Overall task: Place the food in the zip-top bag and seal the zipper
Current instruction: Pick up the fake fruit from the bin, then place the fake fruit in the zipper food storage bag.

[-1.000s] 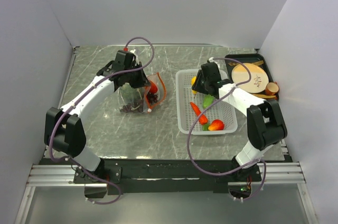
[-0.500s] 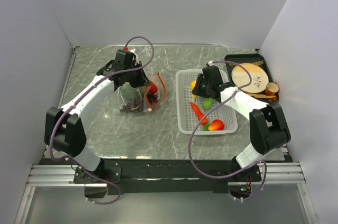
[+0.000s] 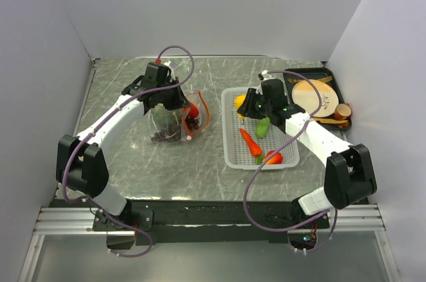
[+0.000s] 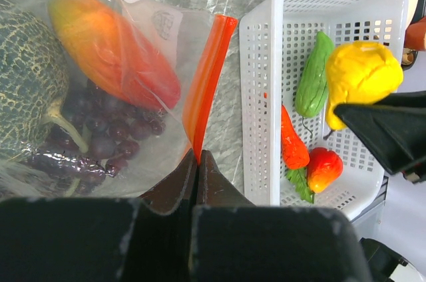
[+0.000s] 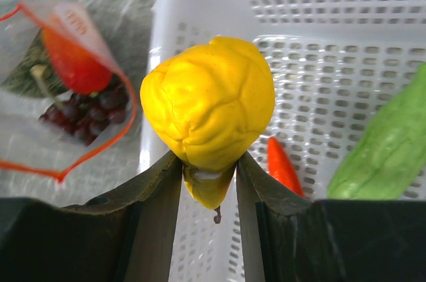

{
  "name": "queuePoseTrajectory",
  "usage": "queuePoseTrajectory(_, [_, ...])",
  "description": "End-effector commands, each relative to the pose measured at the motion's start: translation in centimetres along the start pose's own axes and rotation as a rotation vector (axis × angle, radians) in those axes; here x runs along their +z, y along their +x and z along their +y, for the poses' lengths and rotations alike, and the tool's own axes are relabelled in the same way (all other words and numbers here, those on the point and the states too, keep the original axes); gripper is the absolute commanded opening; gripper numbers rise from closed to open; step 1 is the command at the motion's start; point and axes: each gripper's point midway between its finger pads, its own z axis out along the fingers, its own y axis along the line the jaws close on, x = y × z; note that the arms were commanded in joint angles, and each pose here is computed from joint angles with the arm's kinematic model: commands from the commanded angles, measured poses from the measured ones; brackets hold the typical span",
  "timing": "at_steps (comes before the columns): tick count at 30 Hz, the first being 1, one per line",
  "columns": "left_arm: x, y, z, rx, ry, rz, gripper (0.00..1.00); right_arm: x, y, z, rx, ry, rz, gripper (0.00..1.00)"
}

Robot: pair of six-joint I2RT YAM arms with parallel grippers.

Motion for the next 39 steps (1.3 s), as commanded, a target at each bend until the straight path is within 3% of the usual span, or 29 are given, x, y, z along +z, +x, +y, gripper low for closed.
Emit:
queuePoseTrajectory(1, [-0.7, -1.3, -1.5, 0.020, 0.044, -0.041, 0.01, -2.5, -2.1, 4.6, -0.073, -0.194, -0.055, 0.18])
queuePoseTrajectory(8, [-0.6, -1.3, -1.6, 0.021, 0.052, -0.039, 0.01, -3.2, -0.8, 9.8, -0.194, -0.395, 0.022, 0.19])
queuePoseTrajectory(14, [-0.9, -1.6, -2.0, 0.016, 0.062, -0.050, 0.01, -1.1, 0.8, 13.3, -0.184, -0.508, 0.092, 0.19])
queuePoseTrajectory(19, [-1.4, -2.2, -2.3, 0.019, 0.064, -0.076, 0.01, 2.9, 1.5, 14.3, -0.163, -0.523, 0.205, 0.18])
queuePoseTrajectory(26, [-2.0, -3.0, -2.8, 0.031, 0.070, -0.098, 0.01, 6.7, 1.8, 16.7, -0.173, -0.555, 0.266, 0.18])
queuePoseTrajectory(39, [-3.3, -3.9, -3.4, 0.041, 0.082, -0.154, 0.01, 8.5, 5.0, 19.6, -0.138, -0.644, 0.339, 0.20])
